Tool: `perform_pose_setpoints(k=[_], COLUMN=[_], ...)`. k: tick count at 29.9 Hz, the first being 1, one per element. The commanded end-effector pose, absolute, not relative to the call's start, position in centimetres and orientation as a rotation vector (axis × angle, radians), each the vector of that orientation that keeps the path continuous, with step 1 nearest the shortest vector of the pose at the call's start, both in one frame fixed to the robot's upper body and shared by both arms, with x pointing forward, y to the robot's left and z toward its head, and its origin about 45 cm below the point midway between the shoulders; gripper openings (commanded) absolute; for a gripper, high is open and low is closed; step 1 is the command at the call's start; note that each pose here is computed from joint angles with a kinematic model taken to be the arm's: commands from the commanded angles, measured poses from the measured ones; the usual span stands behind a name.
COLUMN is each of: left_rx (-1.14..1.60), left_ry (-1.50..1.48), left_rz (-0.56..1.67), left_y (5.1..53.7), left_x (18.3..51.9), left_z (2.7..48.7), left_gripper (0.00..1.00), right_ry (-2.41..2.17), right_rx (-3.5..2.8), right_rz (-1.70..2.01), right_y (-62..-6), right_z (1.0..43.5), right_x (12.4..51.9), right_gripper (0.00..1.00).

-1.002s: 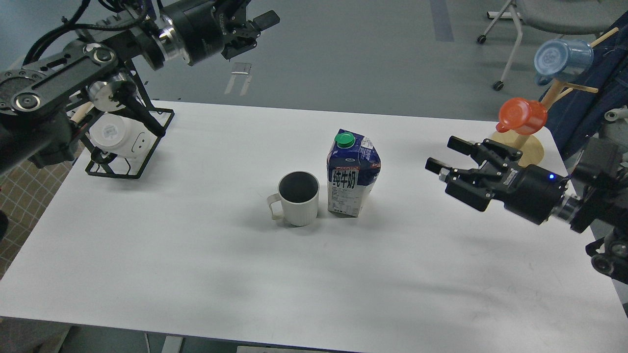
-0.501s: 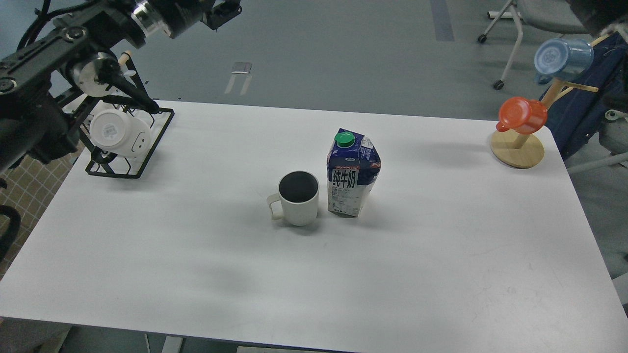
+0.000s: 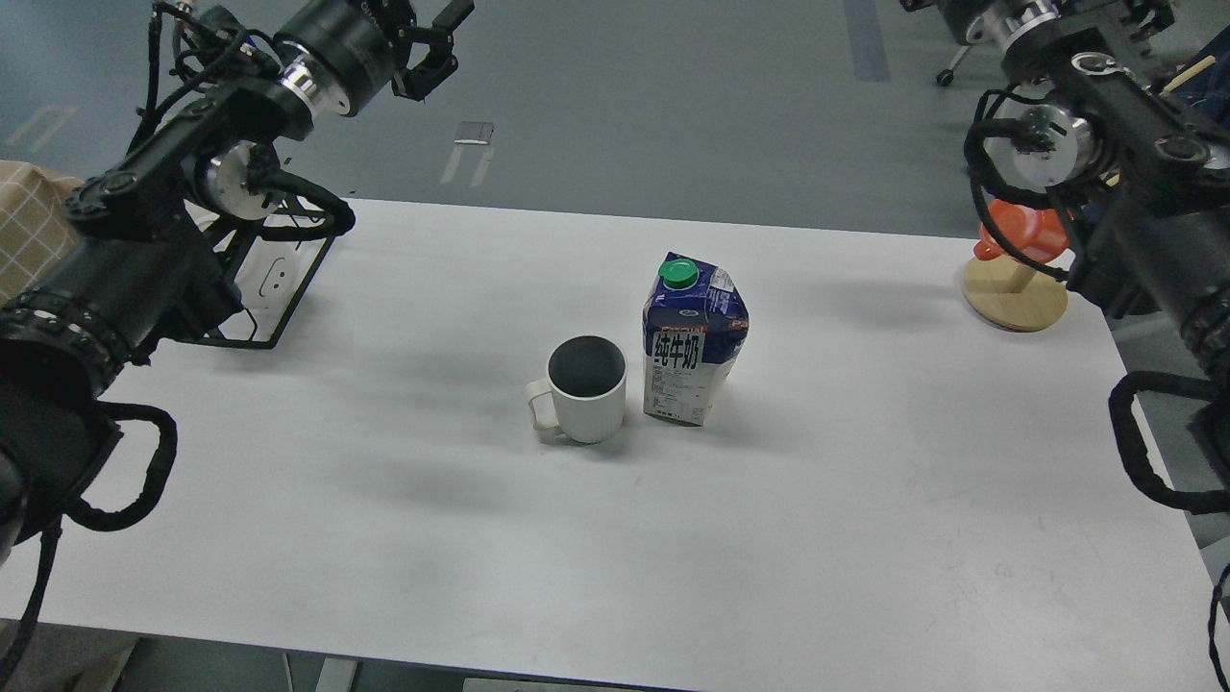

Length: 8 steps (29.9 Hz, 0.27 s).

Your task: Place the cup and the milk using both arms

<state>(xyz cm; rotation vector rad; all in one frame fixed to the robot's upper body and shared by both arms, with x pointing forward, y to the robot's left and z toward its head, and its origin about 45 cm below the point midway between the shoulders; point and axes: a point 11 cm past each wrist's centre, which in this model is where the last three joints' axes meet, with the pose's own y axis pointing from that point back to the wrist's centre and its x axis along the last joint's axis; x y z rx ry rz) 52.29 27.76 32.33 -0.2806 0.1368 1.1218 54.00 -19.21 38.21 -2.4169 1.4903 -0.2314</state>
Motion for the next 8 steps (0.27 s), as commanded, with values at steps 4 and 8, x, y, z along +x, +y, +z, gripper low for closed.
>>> perform_pose_setpoints(k=[4, 8], left_rx=[-0.376, -0.392], left_ry=[0.174, 0.165], left_rz=[1.141, 1.139], left_y=[27.02, 26.88], left_x=[51.65, 51.63], left_z=[29.93, 30.09], left_gripper=[0.99, 0.99], right_ry=[1.493, 1.500], right_rx=[-2.432, -2.430], right_rz=[-0.116, -0.115], right_y=[-17.91, -18.29], right_z=[34.37, 34.22], right_x=[53.28, 53.25], right_gripper=[1.00, 1.00])
